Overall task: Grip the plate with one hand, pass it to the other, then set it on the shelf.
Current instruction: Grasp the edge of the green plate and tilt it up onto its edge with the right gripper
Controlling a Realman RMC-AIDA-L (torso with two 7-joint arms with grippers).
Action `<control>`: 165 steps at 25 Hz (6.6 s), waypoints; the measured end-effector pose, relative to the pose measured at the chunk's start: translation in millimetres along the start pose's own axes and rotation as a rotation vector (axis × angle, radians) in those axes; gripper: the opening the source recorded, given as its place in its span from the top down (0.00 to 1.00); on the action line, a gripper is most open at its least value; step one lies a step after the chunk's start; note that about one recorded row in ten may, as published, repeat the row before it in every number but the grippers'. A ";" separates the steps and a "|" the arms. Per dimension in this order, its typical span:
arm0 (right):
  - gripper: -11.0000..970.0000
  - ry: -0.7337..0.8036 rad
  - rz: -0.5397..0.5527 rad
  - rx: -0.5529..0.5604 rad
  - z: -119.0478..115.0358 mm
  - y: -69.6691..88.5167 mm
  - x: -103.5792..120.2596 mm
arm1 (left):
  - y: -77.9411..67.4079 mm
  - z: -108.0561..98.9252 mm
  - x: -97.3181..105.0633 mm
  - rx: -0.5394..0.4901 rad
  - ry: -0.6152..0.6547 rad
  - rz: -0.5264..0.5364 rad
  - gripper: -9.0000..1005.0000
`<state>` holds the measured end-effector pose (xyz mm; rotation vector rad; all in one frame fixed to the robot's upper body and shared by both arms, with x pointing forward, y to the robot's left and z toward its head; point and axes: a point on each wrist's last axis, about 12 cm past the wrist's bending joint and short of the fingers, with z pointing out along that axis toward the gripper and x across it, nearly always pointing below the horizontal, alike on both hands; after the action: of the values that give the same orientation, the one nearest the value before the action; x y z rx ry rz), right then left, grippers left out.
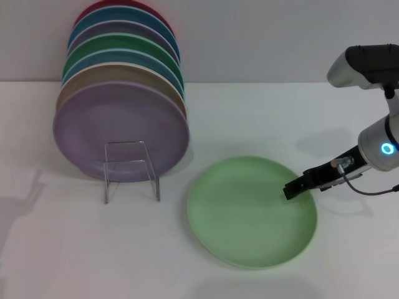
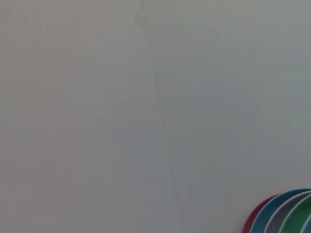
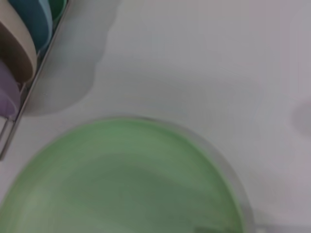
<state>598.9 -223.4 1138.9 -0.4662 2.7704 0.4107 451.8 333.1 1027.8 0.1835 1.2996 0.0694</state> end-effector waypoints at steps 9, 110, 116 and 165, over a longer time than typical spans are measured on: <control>0.21 0.018 0.008 -0.003 9.8 -0.7 0.3 | 0.7 0.3 1.5 0.000 0.014 0.002 0.14; 0.41 0.029 -0.165 0.027 19.9 29.0 2.4 | -6.8 7.2 0.2 0.036 0.001 -0.016 0.14; 0.41 0.039 -0.174 0.029 23.3 30.5 1.8 | -7.3 7.6 0.1 0.039 0.000 -0.017 0.14; 0.92 0.010 -0.260 -0.013 17.8 48.7 1.4 | -13.7 11.5 -2.5 0.070 -0.020 -0.027 0.14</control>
<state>584.7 -173.9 1133.2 -0.8206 2.6693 0.3651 461.5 318.1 1030.7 0.2262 1.2853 -0.0009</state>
